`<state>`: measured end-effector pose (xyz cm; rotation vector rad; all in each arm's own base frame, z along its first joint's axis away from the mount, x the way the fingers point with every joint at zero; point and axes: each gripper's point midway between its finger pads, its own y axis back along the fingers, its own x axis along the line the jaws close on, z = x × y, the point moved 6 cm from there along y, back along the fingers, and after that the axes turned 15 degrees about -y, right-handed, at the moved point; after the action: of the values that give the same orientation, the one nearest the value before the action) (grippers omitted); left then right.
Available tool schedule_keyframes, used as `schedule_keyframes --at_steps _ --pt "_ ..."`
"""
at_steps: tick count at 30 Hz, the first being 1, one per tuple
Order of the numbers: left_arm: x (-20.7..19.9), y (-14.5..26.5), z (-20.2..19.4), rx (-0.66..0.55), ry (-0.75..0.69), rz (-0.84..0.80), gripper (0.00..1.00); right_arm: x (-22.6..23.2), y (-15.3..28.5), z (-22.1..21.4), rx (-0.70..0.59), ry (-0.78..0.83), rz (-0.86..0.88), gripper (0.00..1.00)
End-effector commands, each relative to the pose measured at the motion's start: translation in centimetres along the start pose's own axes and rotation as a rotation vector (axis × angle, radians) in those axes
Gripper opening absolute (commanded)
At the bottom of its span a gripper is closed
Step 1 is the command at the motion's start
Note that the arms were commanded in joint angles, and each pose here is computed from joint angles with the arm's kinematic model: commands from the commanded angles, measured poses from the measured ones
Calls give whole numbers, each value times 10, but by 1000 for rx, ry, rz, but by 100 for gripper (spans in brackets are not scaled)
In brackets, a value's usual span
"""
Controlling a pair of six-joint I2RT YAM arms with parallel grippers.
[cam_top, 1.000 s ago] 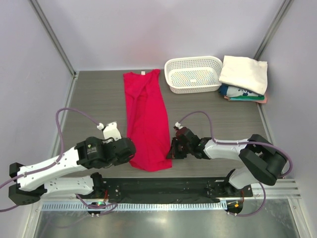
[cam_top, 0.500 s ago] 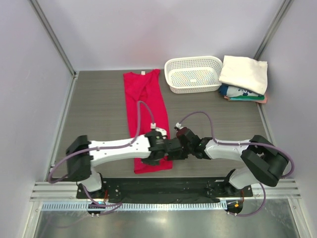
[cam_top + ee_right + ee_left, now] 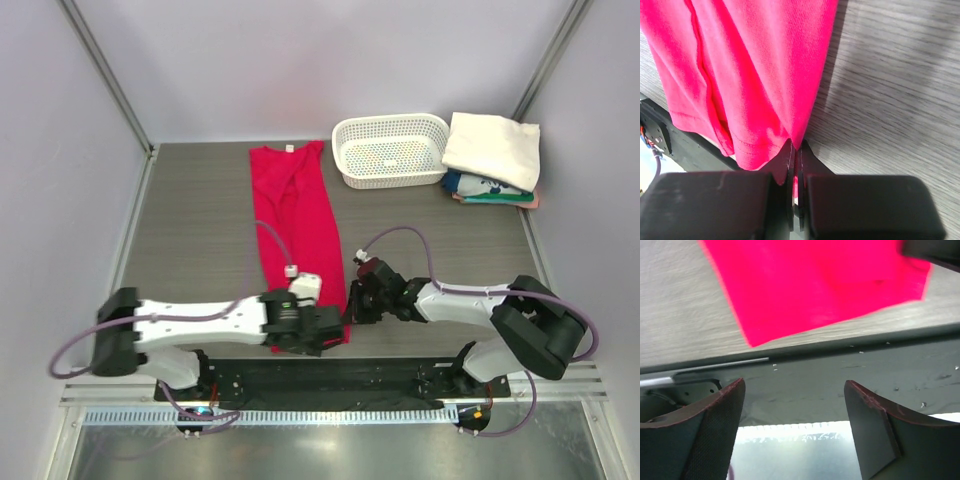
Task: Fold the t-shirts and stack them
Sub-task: Fold the tshirt
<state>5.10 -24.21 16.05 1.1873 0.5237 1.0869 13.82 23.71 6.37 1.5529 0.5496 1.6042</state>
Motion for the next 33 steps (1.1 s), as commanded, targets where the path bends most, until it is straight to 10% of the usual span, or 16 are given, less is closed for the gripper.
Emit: schedule_keyframes --at_steps 1,6,10,12,33 --pt "23 -1 -6 -144 289 -98 78 -15 5 -8 31 14 -51 1" --pt "43 -28 -29 -241 494 -222 75 -15 7 -14 62 5 -35 4" --pt "49 -46 -40 -253 567 -233 73 -18 12 -23 85 -5 -20 54" --pt "47 -52 -43 -253 585 -246 73 -18 16 -25 79 -22 -7 57" --pt "42 -87 -50 -279 660 -221 45 -29 1 -42 51 -53 4 22"
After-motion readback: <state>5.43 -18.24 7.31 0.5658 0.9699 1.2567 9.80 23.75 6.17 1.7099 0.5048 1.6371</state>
